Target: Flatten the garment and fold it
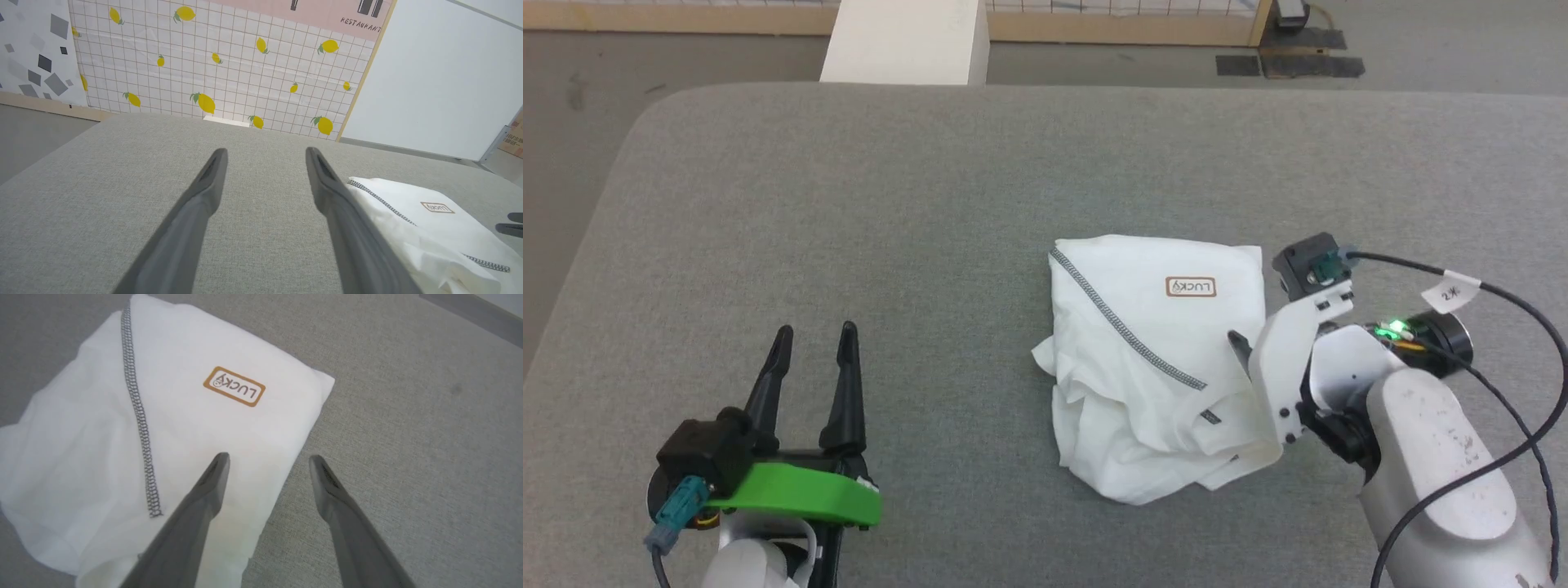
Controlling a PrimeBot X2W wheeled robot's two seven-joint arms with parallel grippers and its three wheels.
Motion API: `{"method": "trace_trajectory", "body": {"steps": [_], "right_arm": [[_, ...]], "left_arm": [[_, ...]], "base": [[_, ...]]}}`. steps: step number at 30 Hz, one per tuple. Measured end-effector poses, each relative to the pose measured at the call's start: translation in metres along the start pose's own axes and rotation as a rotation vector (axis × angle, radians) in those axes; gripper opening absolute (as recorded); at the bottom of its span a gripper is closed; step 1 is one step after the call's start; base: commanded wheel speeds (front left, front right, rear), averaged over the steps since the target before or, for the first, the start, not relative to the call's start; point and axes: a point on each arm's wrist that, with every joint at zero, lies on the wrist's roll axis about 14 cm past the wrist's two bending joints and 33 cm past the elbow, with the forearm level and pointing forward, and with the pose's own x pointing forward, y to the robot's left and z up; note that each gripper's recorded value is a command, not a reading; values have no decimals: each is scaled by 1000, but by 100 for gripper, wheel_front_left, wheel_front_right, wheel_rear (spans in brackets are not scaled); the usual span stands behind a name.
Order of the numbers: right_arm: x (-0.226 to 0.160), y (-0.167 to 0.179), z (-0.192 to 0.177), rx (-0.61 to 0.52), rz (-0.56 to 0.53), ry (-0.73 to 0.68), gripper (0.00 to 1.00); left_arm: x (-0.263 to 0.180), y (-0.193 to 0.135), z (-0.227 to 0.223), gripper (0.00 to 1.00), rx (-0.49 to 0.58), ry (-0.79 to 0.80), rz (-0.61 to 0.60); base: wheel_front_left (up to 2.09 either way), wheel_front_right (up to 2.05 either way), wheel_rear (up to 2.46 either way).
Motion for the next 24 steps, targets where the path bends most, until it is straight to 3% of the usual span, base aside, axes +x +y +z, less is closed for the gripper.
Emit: {"method": "trace_trajectory", "body": {"steps": [8, 15, 16, 17, 18, 24], "right_arm": [[19, 10, -45, 29, 7, 168, 100], [25, 13, -56, 46, 10, 221, 100], [25, 13, -57, 53, 9, 225, 48], [25, 13, -57, 55, 9, 227, 28], [24, 12, -56, 60, 8, 225, 0], [23, 14, -53, 50, 10, 205, 0]], "left_arm": [[-5, 13, -11, 100, 3, 35, 39], [-9, 18, -14, 100, 4, 47, 54], [-9, 18, -14, 100, 4, 46, 54], [-9, 18, -13, 100, 4, 46, 54], [-10, 18, -13, 100, 4, 45, 55], [-11, 18, -9, 100, 6, 35, 56]], "base": [[0, 0, 0], [0, 0, 0], [0, 0, 0], [0, 0, 0], [0, 0, 0], [0, 0, 0]]}}
